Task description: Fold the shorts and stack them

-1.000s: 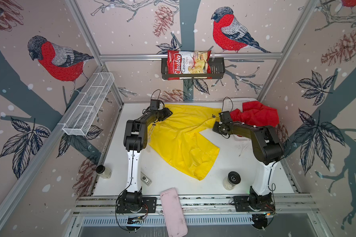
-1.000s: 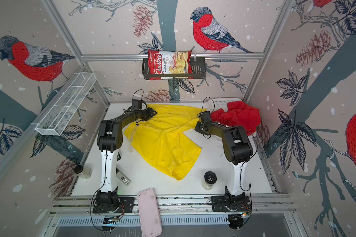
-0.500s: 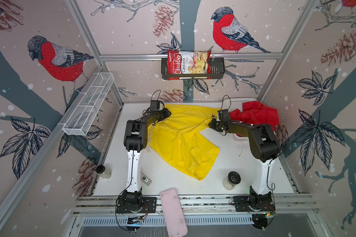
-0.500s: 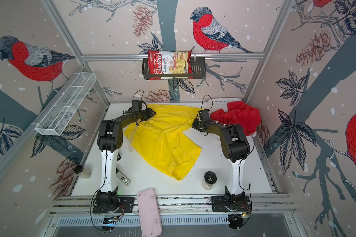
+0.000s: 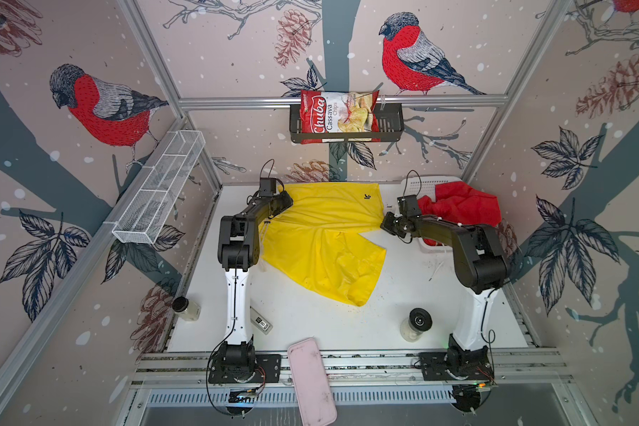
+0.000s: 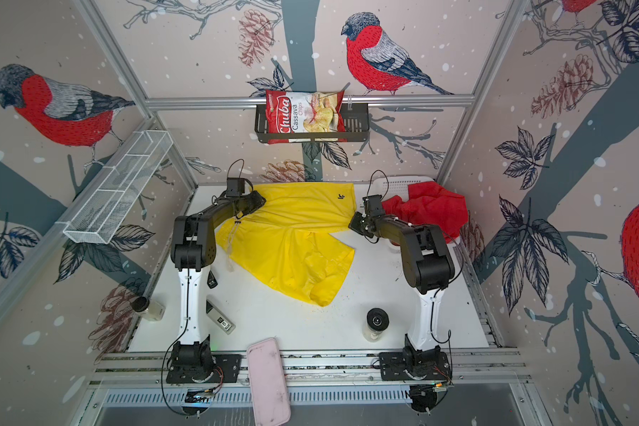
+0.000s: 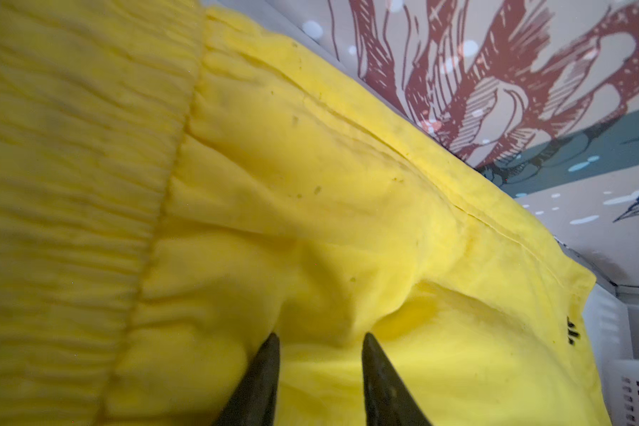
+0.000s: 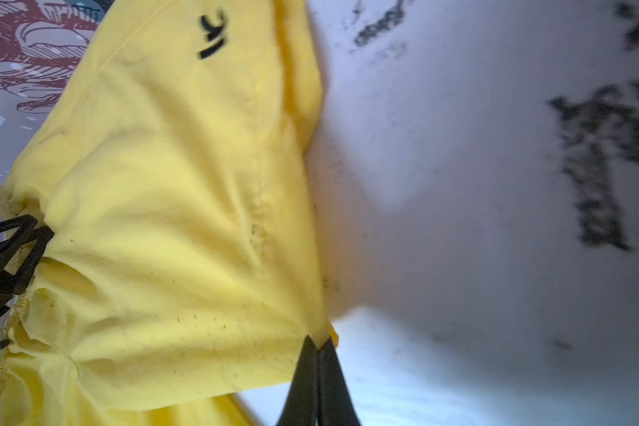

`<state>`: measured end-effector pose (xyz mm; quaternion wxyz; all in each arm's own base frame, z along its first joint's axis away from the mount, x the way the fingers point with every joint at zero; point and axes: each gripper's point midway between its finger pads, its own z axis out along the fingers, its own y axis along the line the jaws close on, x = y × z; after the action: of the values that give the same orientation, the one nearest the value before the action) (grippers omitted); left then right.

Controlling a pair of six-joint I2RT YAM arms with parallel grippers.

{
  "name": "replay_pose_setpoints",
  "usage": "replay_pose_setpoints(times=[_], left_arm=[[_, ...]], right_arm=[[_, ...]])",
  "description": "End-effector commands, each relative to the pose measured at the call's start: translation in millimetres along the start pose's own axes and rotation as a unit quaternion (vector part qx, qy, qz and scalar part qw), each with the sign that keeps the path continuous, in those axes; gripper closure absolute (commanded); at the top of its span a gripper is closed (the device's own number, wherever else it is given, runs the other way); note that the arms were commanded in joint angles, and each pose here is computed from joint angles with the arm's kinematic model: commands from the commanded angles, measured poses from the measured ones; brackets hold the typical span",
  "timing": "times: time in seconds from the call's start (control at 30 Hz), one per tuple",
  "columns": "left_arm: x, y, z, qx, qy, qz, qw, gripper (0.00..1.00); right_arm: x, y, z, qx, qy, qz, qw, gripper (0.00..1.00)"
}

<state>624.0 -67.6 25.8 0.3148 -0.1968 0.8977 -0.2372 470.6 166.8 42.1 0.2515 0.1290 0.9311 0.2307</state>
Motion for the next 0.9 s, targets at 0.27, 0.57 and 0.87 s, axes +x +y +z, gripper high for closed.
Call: replay_pose_setpoints(times=[0.27,0.57,0.87], left_arm=[[54.9,51.0,-11.7,-0.099,0.078,-0.061,0.99,0.66],[23.8,-27.7,-68.6,-0.051,0.035,-0.031,0.998,0.54],[65.3,-81.2,-134.4,-0.047,0.005,-0.007,0.999,0.52]], right_arm=[[8.2,4.9,-0.2,0.041,0.022,-0.045,0.998,0.66],[35.1,38.5,-65.1,0.08,-0.026,-0.126,0.988,0.54],[120.3,28.2,-76.7,0.008,0.034,-0.093,0.995,0.79]])
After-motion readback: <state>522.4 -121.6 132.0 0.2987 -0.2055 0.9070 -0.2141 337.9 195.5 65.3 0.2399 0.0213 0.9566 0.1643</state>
